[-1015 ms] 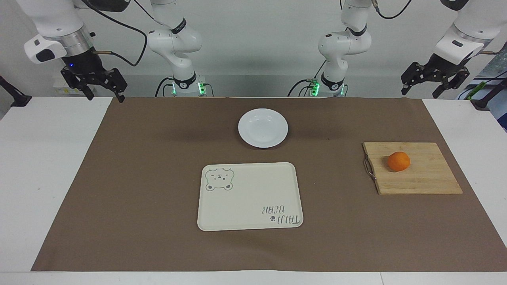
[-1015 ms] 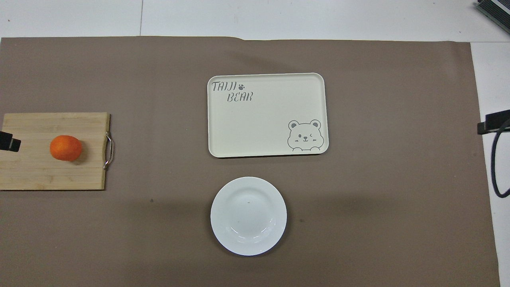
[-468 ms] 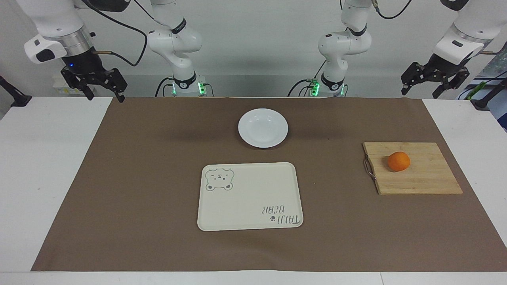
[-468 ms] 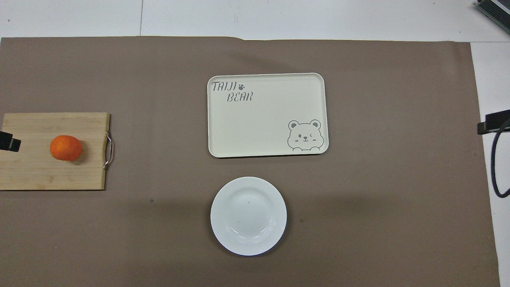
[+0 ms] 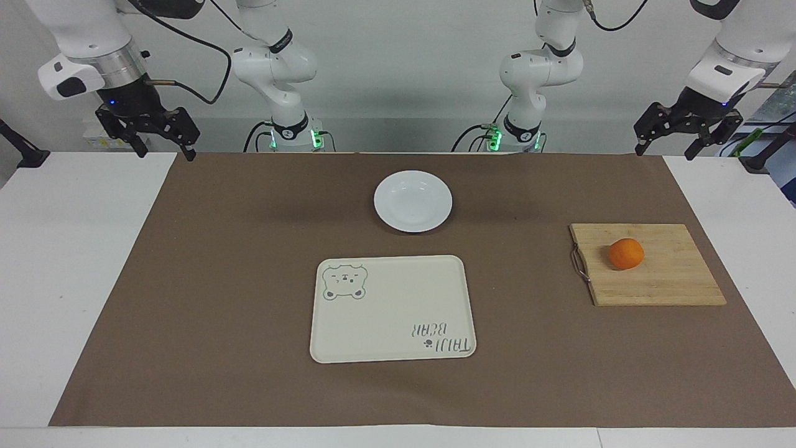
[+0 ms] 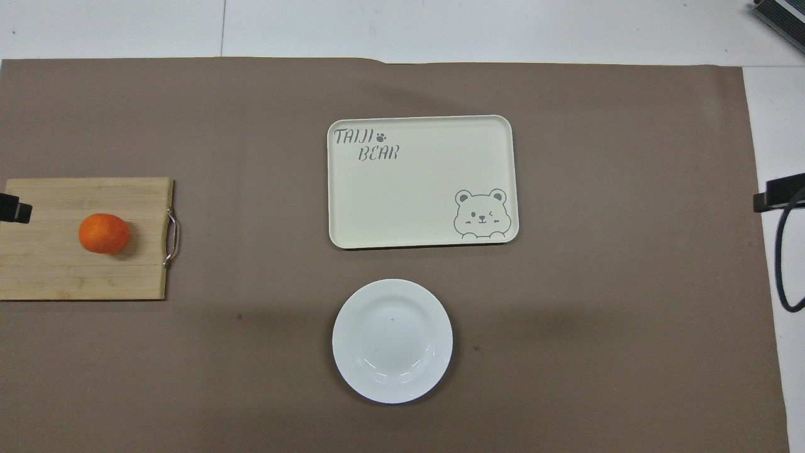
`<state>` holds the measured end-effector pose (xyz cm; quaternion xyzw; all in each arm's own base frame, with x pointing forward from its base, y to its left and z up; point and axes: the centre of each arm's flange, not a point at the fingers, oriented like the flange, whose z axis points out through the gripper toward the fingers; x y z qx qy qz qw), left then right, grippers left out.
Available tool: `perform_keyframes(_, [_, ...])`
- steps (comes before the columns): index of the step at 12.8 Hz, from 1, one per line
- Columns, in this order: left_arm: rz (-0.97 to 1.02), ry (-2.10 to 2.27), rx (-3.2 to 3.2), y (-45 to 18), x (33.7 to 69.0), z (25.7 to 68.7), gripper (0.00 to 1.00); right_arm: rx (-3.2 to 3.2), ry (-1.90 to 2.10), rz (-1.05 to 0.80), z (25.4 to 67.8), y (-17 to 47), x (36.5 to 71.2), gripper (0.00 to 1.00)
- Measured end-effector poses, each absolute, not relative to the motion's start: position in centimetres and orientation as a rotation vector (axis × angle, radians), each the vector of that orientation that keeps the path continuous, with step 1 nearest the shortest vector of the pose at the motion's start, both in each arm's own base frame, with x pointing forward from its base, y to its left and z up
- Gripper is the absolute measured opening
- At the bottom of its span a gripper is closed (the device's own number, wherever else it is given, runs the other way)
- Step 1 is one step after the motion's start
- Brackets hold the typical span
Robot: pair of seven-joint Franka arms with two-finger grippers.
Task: Place orange and plate with both arms
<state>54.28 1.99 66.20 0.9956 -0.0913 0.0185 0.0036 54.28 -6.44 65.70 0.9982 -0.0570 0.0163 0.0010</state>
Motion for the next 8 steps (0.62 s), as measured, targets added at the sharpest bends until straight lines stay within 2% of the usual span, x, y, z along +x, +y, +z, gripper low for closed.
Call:
perform_keyframes(3, [0.141, -0.326, 3.124, 3.3, 55.9, 63.0, 1.0, 3.134, -0.179, 0.051, 65.7, -6.4, 54.3, 1.0])
perform_keyframes(8, [0.24, -0.352, 3.137, 8.3, 59.2, 53.0, 1.0, 3.134, -0.179, 0.051, 65.7, -6.4, 54.3, 1.0])
